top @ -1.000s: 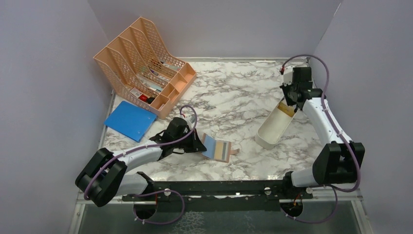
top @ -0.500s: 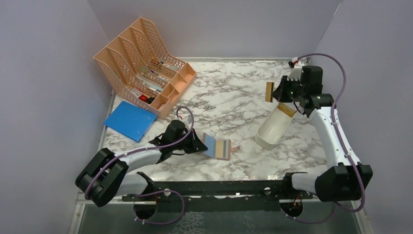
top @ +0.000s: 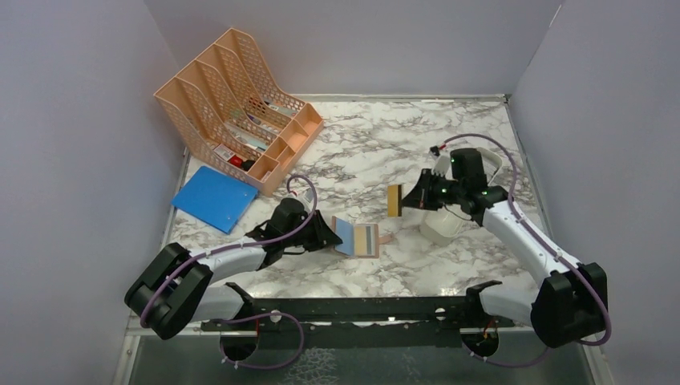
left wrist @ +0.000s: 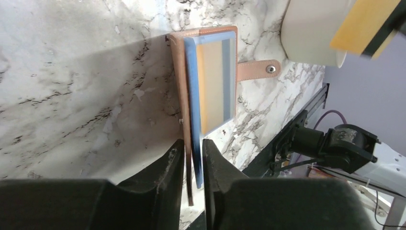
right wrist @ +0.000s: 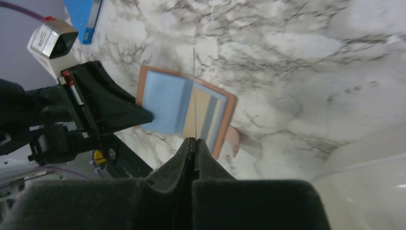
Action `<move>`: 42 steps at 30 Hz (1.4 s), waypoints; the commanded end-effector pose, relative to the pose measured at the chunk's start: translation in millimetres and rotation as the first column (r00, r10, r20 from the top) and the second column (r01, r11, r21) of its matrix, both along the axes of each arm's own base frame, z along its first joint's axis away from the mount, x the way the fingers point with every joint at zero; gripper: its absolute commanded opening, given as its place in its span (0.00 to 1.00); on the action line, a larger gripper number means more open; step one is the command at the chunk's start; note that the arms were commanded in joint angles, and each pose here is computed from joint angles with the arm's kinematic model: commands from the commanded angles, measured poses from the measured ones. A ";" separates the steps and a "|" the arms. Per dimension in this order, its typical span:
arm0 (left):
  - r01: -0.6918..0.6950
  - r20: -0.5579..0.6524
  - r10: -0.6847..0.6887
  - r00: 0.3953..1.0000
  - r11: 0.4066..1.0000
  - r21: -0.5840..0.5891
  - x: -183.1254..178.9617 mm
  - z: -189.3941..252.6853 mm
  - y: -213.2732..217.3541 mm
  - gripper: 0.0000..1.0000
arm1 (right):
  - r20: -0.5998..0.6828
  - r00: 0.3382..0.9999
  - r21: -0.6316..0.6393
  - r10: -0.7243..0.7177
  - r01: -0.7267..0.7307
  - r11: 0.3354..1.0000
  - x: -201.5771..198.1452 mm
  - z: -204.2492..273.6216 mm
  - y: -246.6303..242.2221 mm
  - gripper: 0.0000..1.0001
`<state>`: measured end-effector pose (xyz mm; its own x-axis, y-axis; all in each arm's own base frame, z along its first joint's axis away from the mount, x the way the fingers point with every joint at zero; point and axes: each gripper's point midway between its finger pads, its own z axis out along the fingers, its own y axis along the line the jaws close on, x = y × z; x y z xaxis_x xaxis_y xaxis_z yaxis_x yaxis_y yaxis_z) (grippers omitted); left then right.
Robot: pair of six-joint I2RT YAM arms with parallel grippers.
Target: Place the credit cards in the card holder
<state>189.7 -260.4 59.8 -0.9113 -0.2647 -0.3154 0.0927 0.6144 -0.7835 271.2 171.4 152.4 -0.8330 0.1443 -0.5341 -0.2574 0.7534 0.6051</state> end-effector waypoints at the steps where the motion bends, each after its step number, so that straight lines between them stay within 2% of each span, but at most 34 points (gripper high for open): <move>1: -0.025 0.004 0.024 1.000 0.996 0.084 1.4 -14.0 13.4 0.28 | 0.017 0.999 0.137 0.031 -0.033 0.990 -15.8 9.6 40.3 0.01; 6: -0.042 0.018 0.040 0.999 0.990 0.135 2.4 -15.8 26.8 0.34 | -0.028 0.997 0.200 0.071 -0.064 0.978 -37.9 -3.4 70.9 0.01; 10: -0.058 0.029 0.054 0.998 0.986 0.158 4.5 -16.7 36.3 0.33 | -0.056 0.995 0.208 0.086 -0.072 0.975 -47.4 -13.6 88.0 0.01; 21: -0.019 0.023 0.015 1.000 0.988 0.153 -3.4 -23.4 37.4 0.04 | -0.134 0.989 0.204 0.062 -0.034 0.978 -53.7 -49.7 108.4 0.01; 24: -0.012 0.016 0.010 1.000 0.989 0.150 -5.8 -26.3 37.3 0.00 | -0.150 0.988 0.188 0.047 -0.018 0.982 -53.5 -60.3 109.1 0.01; 42: -0.004 0.007 0.003 1.000 0.989 0.146 -9.3 -31.2 37.5 0.00 | -0.248 0.968 0.154 0.044 -0.005 0.988 -61.0 -107.6 116.7 0.01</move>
<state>184.6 -222.9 31.9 -0.9013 -0.2397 -0.3607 0.0804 0.7258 -0.6832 209.8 283.3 49.4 -0.9452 0.1778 -0.2739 -0.0954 0.6519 0.7523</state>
